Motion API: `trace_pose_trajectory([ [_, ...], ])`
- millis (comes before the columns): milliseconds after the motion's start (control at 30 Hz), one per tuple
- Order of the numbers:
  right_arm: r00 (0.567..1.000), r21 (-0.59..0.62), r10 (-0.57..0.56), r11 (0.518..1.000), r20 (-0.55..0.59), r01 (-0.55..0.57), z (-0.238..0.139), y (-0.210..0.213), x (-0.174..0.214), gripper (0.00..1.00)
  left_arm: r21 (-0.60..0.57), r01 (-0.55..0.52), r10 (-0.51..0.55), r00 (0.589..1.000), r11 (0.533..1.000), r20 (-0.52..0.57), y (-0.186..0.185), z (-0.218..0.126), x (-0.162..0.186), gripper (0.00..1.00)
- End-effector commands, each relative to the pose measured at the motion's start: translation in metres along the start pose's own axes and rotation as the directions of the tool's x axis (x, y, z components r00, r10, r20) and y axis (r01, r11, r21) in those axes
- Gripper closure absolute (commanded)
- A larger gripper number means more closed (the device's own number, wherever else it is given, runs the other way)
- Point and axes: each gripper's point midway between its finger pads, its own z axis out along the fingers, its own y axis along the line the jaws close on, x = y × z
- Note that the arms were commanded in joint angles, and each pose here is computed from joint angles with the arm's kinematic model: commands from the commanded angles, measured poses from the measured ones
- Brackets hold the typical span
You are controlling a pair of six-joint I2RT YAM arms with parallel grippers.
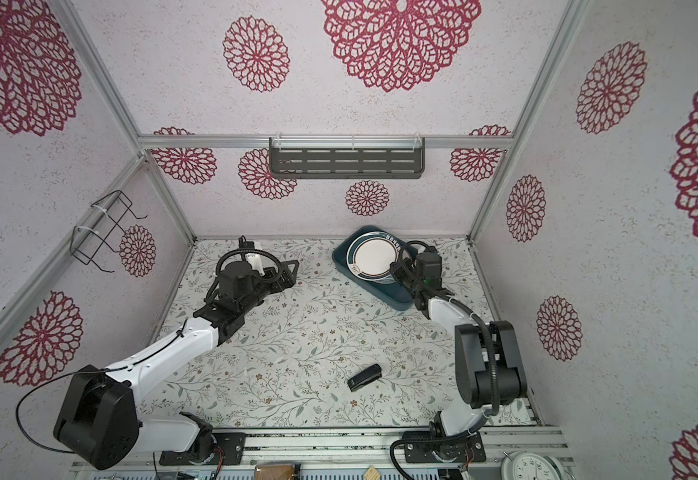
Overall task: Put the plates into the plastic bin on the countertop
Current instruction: 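Lower the plate flat onto the stack with the right gripper while the left releases, then open the right gripper over the stack and lift away from the bin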
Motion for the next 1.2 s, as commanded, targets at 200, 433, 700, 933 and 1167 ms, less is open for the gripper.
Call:
trace_pose_trajectory([
  [200,0.997,0.029,0.032,0.999,0.07,-0.034,0.038,-0.012,-0.044,1.0,-0.005,-0.02,0.02,0.997,1.0,0.076,-0.006,0.002,-0.015,0.03],
  [433,0.995,0.055,0.058,0.997,0.085,-0.063,0.052,-0.027,-0.055,1.0,-0.025,-0.036,0.038,0.997,0.999,0.065,-0.004,0.007,-0.015,0.03],
  [700,0.993,0.117,0.075,0.989,0.091,-0.085,0.06,-0.048,-0.056,1.0,0.012,-0.016,0.016,0.999,1.0,0.052,-0.013,0.015,-0.015,0.03],
  [933,0.996,0.16,0.062,0.984,0.066,-0.071,0.064,-0.056,-0.053,0.81,0.024,0.004,-0.006,0.999,1.0,0.05,-0.014,0.014,-0.015,0.03],
  [1167,0.999,0.243,0.022,0.969,0.05,-0.033,0.054,-0.064,-0.051,0.62,0.031,-0.001,0.0,1.0,1.0,0.019,-0.016,0.009,-0.012,0.03],
])
